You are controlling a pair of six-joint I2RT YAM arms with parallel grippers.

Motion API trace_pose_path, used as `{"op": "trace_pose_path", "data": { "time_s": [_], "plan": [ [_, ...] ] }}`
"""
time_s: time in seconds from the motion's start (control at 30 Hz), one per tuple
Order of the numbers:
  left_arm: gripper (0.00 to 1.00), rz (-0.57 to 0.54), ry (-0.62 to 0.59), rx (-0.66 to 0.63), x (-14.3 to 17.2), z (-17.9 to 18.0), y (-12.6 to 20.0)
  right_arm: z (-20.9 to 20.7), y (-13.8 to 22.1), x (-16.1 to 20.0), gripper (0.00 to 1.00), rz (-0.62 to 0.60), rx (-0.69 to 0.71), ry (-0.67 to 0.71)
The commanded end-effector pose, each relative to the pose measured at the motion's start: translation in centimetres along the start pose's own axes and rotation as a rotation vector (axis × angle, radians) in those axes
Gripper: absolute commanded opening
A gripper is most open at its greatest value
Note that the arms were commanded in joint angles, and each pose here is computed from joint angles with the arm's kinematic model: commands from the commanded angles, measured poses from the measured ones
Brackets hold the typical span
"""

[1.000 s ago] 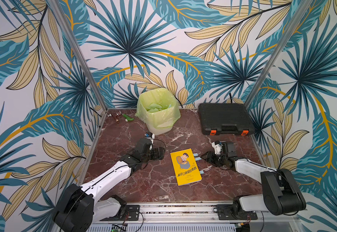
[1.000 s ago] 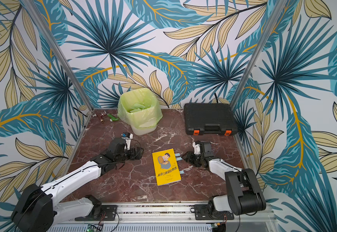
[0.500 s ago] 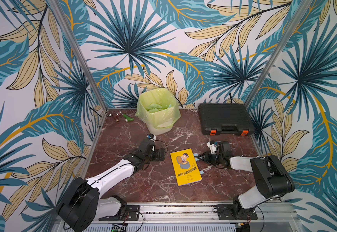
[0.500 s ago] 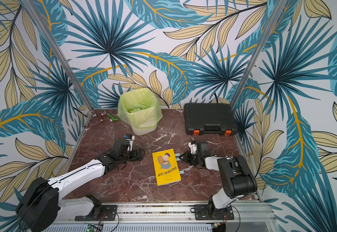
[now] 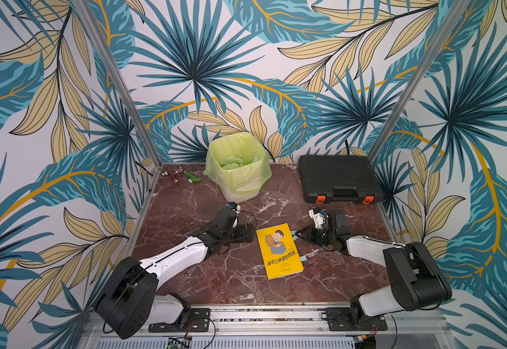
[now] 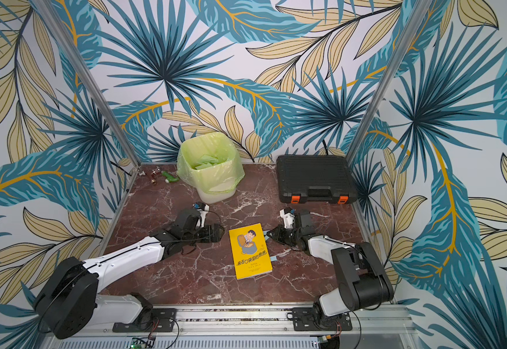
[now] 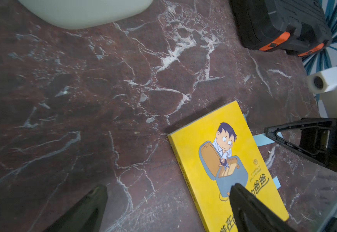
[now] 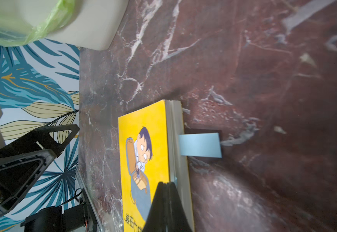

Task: Peel off the used sticky note
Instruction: Tear off the note from the book.

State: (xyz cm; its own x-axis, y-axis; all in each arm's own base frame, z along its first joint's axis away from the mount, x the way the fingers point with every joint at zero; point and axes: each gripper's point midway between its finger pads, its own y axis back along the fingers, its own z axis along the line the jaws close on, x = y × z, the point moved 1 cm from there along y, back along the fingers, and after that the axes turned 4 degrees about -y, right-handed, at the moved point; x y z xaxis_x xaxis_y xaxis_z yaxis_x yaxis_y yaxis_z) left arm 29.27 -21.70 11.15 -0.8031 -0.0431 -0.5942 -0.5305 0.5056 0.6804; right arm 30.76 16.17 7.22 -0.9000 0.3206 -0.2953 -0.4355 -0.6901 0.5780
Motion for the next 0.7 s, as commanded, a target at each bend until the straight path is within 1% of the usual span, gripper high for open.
{"op": "trace_pose_path", "data": {
  "time_s": [0.0, 0.2, 0.4, 0.5, 0.67],
  "plan": [
    [0.99, -0.023, -0.034, 0.151, -1.5, -4.2, 0.5, 2.3, 0.4, 0.1, 0.00, 0.017, -0.021, 0.059],
    [1.00, 0.014, -0.119, 0.270, -0.5, -8.1, 0.8, 5.5, 0.3, 0.3, 0.00, 0.038, -0.066, 0.113],
    [0.99, 0.034, -0.175, 0.324, 1.0, -10.5, 0.5, 8.5, -0.1, 0.4, 0.00, 0.069, -0.137, 0.134],
    [0.96, 0.012, -0.174, 0.335, 1.3, -11.0, 0.5, 9.7, -0.6, 0.4, 0.00, 0.086, -0.175, 0.137],
    [0.95, -0.064, -0.150, 0.333, 1.5, -10.9, 1.1, 10.9, -1.2, 0.5, 0.00, 0.102, -0.210, 0.136]
  ]
}}
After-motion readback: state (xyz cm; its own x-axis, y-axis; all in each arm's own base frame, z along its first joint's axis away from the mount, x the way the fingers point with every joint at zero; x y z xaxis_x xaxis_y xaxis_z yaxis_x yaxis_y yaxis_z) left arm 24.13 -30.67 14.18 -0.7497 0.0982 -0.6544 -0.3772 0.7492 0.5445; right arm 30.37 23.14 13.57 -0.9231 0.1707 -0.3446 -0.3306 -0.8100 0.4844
